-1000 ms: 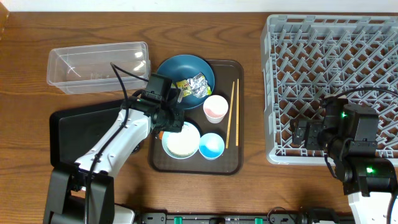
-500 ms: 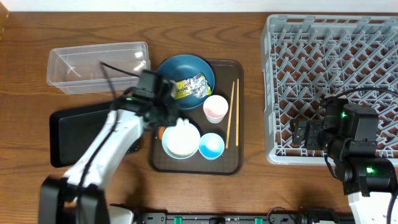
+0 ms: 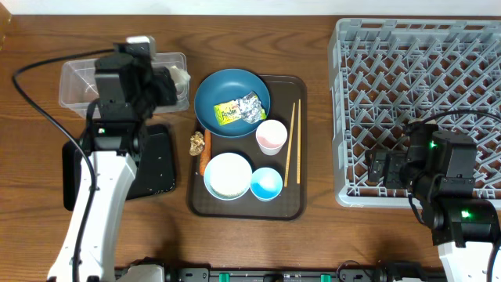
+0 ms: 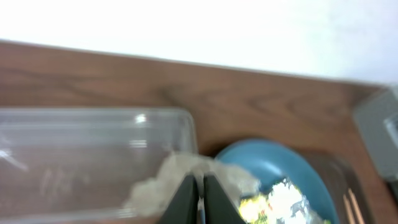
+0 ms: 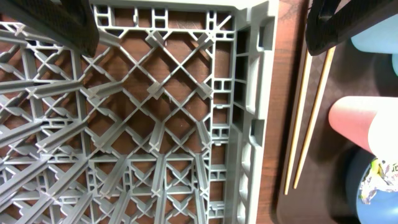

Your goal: Sort waste into correct bins and load items into the dishwasher rack

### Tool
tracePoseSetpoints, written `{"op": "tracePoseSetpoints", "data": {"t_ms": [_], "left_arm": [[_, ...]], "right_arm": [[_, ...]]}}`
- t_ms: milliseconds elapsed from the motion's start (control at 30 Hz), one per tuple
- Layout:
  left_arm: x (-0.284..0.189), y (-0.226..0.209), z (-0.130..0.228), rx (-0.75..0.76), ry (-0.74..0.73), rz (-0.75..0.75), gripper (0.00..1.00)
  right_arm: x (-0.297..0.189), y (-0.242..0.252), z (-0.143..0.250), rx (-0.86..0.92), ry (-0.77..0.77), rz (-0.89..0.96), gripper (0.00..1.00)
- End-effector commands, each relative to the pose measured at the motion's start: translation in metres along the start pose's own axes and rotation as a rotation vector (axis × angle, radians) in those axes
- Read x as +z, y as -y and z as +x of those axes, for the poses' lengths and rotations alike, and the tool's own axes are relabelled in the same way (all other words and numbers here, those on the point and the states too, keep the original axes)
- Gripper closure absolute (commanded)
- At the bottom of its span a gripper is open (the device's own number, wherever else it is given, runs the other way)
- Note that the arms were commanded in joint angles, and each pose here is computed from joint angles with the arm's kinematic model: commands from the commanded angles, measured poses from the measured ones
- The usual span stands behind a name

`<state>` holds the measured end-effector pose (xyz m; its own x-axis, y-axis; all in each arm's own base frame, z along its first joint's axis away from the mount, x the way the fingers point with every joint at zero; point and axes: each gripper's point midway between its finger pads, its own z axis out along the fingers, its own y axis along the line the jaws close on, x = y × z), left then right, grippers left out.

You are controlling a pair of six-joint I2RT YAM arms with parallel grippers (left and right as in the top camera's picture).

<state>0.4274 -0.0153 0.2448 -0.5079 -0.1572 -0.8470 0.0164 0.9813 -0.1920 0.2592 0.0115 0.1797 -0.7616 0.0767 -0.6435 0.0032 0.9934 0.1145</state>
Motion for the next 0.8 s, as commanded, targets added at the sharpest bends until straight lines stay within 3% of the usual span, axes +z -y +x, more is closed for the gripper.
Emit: {"op": "tracePoseSetpoints", "data": {"t_ms": [0,167,200,233,267,300,500,767], "left_arm": [[0.020,-0.022,-0.003,-0.015,0.017,-0.064,0.93],[0.054,-0.046,0.003,-0.034,0.026,-0.096,0.91],[0.061,-0.050,0.006,-0.037,0.022,-0.100,0.77],[0.065,-0.053,0.009,-0.039,0.017,-0.104,0.52],[0.070,-0.054,0.011,-0.040,0.012,-0.105,0.36],[0.071,-0.055,0.013,-0.041,0.007,-0.106,0.33],[0.058,-0.026,0.013,-0.027,-0.016,-0.020,0.31],[0.055,0.047,0.077,0.058,-0.244,0.096,0.26]], "right_arm": [[-0.005,-0.002,-0.007,0.002,0.019,-0.002,0.01],[-0.005,-0.002,-0.007,0.002,0.019,-0.002,0.01],[-0.005,-0.002,-0.007,0.002,0.019,-0.002,0.01],[-0.005,-0.002,-0.007,0.002,0.019,-0.002,0.01],[-0.005,-0.002,-0.007,0.002,0.019,-0.001,0.01],[-0.005,-0.002,-0.007,0.002,0.019,-0.002,0.01],[-0.005,-0.002,-0.007,0.002,0.019,-0.001,0.01],[-0.005,-0.002,-0.007,0.002,0.019,-0.001,0.01]]}}
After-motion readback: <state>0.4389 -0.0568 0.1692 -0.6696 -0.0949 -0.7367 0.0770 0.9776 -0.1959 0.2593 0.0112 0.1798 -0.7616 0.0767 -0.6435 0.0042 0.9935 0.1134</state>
